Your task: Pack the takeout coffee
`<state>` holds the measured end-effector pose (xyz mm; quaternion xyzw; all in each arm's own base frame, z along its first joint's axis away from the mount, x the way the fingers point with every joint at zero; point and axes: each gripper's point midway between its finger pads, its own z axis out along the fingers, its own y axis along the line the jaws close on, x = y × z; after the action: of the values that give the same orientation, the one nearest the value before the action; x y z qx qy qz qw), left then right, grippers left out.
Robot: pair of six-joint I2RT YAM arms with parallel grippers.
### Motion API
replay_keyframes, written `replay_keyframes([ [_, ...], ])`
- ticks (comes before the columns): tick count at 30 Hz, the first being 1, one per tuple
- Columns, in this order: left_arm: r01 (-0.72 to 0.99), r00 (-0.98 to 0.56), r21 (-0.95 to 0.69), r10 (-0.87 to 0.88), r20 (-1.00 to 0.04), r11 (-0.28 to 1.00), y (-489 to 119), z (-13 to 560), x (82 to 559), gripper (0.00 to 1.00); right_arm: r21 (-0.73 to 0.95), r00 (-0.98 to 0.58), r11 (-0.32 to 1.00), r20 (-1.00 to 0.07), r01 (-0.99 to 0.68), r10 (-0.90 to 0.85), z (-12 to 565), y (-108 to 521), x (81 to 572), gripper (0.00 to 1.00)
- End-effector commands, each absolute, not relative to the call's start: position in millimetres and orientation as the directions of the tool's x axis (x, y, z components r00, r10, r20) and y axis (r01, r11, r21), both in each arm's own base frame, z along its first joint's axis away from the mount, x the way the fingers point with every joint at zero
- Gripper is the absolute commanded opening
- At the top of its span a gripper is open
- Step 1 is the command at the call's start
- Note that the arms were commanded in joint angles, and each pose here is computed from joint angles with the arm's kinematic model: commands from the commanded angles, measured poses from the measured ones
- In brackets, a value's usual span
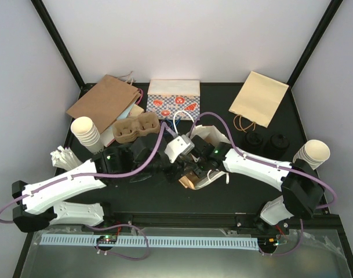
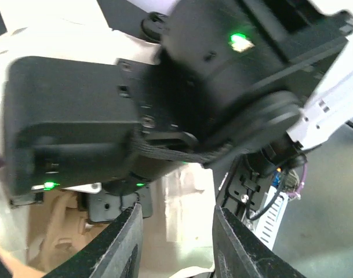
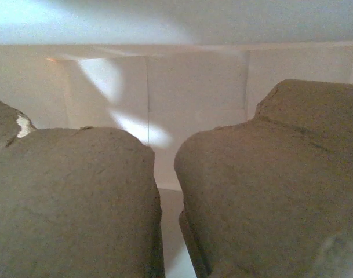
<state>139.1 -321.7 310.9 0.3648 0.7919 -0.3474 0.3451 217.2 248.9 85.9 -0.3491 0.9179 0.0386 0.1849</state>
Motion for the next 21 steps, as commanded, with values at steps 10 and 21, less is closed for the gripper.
replay_keyframes([
  [10,0.825,-0.487,-0.295,0.342,-0.804,0.481,-368,284,116,0.26,-0.054,-0.681,0.729,-0.314,-0.683,-0.661,76,249,209,0.23],
  [21,0.793,-0.542,-0.373,0.278,-0.793,0.482,-386,261,118,0.31,-0.049,-0.678,0.724,-0.314,-0.688,-0.665,76,249,208,0.23],
])
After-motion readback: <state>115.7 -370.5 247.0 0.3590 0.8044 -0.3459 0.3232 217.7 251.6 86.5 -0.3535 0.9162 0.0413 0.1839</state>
